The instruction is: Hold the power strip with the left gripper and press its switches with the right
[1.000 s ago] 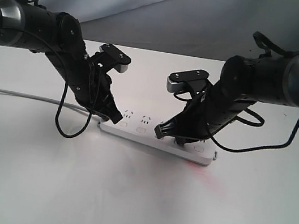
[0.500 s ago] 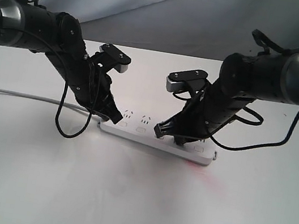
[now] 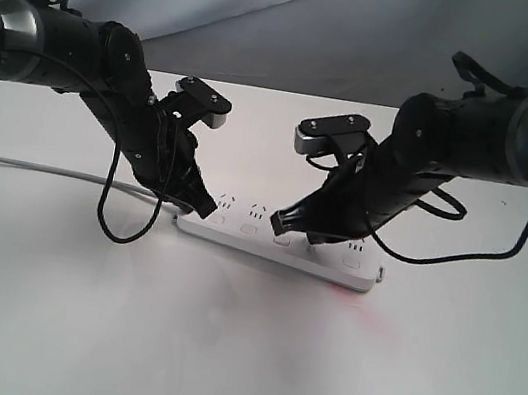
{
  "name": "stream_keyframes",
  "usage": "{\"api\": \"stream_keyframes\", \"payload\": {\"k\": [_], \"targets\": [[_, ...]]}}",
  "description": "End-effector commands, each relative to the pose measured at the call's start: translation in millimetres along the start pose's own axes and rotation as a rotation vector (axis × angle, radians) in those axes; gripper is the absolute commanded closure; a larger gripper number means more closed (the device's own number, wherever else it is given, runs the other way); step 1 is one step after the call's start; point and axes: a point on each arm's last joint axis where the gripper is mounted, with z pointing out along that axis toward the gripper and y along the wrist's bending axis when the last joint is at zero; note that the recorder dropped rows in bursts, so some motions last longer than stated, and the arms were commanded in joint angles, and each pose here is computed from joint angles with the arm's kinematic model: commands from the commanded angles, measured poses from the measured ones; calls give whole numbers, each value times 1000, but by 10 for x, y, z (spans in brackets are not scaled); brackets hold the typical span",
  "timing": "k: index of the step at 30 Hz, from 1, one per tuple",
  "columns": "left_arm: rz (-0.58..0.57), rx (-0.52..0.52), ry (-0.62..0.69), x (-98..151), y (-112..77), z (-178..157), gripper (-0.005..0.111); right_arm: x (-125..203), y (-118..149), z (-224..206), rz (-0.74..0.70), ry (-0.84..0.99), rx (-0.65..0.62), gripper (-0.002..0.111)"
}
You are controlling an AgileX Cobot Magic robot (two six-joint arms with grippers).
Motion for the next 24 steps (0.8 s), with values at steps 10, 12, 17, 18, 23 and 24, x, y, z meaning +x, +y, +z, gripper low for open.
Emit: {"api": "stream_keyframes", "payload": {"k": [10,12,17,18,23,24], "targets": [[-2,5,3,-14,-23,20,107,-86,90,-102,31,-91,-69,108],[-2,5,3,-14,-23,20,107,-102,105,-105,51,-107,-87,108],[-2,5,3,-14,-23,20,107,-108,117,-107,44,-114,-101,108],[-2,5,3,-14,-23,20,107,-108,117,-107,44,-114,-101,108],[-2,4,2,-15,-22,20,107,-97,116,-62,60,-105,-107,108],[-2,4,2,-15,-22,20,107,-88,112,-34,62,-98,-107,108]]}}
